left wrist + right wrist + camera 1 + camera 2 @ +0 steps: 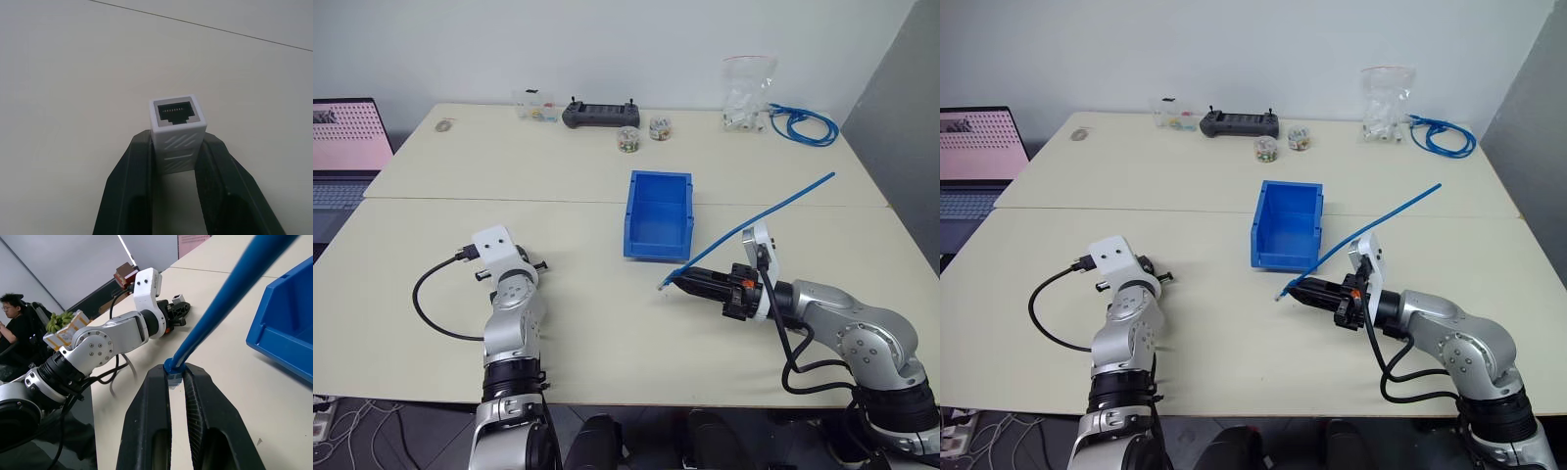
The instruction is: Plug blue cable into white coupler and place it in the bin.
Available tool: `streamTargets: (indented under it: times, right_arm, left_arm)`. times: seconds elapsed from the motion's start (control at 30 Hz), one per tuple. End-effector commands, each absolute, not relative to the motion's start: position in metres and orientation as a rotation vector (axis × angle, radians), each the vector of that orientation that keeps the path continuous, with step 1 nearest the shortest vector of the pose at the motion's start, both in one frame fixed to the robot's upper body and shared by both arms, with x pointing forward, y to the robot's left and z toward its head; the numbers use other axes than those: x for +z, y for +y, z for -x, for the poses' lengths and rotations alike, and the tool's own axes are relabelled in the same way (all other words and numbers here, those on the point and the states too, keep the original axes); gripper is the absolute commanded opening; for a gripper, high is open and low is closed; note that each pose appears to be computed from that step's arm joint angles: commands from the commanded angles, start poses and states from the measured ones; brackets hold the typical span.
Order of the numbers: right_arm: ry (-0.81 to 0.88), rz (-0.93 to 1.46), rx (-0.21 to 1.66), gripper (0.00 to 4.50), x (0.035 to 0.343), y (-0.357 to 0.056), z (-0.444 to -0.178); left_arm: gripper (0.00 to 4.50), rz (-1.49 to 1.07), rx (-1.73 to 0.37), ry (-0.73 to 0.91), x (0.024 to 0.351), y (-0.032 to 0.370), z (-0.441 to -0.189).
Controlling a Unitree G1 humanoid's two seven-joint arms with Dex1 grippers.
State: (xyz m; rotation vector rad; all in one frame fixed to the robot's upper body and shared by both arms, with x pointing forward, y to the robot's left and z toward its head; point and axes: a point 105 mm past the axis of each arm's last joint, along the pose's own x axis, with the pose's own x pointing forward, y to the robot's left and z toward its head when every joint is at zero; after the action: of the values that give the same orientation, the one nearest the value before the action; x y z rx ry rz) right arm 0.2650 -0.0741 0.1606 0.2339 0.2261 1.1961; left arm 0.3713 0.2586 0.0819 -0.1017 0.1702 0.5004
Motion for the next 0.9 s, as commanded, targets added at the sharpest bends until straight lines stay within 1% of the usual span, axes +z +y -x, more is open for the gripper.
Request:
streamTargets:
  times: [0.03, 0.1, 0.17, 0.27, 0.37, 0.43, 0.47, 0.57, 0.73, 0.9]
  right_arm:
    - [0.181, -0.215, 1.211, 0.12, 0.169, -0.073, -0.259]
    - [0.179, -0.211, 1.209, 0.12, 0.169, -0.073, -0.258]
    - [0.177, -0.198, 1.197, 0.12, 0.168, -0.074, -0.257]
    - [0.183, -0.178, 1.179, 0.12, 0.162, -0.078, -0.251]
    - [0.186, -0.164, 1.168, 0.12, 0.157, -0.080, -0.245]
    - [0.186, -0.148, 1.161, 0.12, 0.154, -0.081, -0.242]
    - [0.186, -0.143, 1.158, 0.12, 0.153, -0.081, -0.241]
    - [0.191, -0.087, 1.141, 0.11, 0.146, -0.083, -0.239]
    - [0.191, -0.059, 1.119, 0.11, 0.142, -0.083, -0.237]
    - [0.132, -0.022, 1.104, 0.11, 0.148, -0.081, -0.241]
  left_arm:
    - [0.85, 0.099, 0.411, 0.172, 0.080, 0.250, -0.368]
    - [0.85, 0.079, 0.330, 0.157, 0.084, 0.241, -0.369]
    - [0.85, 0.056, 0.176, 0.172, 0.085, 0.224, -0.367]
    - [0.85, -0.038, -0.120, 0.202, 0.086, 0.191, -0.356]
    - [0.85, -0.090, -0.438, 0.259, 0.084, 0.150, -0.336]
    - [0.85, -0.140, -0.679, 0.288, 0.085, 0.120, -0.318]
    - [0.85, -0.157, -0.746, 0.298, 0.085, 0.113, -0.312]
    - [0.84, -0.275, -1.058, 0.328, 0.086, 0.090, -0.286]
    - [0.83, -0.409, -1.322, 0.414, 0.080, 0.083, -0.269]
    - [0.83, -0.567, -1.453, 0.466, 0.065, 0.083, -0.269]
